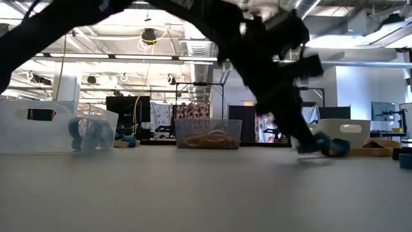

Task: Sort rubber bands into baskets
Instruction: Put the blue rubber band into the transparent bin

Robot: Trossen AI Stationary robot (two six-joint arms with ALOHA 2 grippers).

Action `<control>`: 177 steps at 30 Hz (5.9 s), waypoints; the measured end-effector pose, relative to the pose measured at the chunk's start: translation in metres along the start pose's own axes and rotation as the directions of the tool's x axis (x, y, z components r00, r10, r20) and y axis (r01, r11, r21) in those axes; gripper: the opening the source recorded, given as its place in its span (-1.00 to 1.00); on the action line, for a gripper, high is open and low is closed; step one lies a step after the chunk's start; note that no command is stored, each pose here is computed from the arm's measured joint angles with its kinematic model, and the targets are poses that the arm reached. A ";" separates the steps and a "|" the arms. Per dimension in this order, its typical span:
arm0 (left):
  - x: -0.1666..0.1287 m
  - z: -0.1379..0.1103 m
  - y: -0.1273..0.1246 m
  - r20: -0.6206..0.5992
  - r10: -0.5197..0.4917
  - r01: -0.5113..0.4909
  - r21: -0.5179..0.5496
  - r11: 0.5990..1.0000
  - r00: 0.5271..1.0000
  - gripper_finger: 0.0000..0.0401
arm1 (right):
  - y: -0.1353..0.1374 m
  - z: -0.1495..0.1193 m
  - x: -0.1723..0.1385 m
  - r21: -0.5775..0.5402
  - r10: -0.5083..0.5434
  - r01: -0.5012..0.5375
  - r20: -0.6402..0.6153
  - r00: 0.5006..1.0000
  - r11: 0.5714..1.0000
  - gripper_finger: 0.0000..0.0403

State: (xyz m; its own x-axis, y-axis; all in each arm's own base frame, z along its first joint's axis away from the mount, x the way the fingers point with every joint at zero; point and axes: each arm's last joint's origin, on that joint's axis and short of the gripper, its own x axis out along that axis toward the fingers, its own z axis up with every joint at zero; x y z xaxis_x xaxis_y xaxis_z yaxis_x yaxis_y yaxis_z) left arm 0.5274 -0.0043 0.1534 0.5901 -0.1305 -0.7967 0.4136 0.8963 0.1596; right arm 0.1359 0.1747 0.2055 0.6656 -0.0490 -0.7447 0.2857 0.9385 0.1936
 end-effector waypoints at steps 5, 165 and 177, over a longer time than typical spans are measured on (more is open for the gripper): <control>-0.053 0.021 -0.009 -0.062 0.082 -0.078 0.063 0.995 0.995 -1.00 | -0.003 0.000 0.000 -0.017 -0.035 0.035 0.030 0.999 0.999 0.29; 0.022 0.058 -0.130 0.217 -0.229 0.197 0.161 0.967 0.949 0.03 | 0.003 -0.026 0.035 -0.041 -0.231 0.240 0.155 0.960 0.970 0.29; 0.035 0.067 -0.137 0.326 -0.239 0.219 0.098 0.971 0.915 0.03 | 0.003 -0.025 0.035 -0.036 -0.231 0.240 0.170 0.958 0.970 0.29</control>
State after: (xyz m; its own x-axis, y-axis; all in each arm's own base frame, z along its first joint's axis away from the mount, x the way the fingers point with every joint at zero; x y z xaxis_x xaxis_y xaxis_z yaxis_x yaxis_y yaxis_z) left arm 0.5379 -0.1598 0.1424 0.6668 -0.4718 -0.5768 0.5985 0.8003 0.0374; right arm 0.1429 0.1847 0.1644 0.6889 -0.3214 -0.6497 0.4120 0.9111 -0.0138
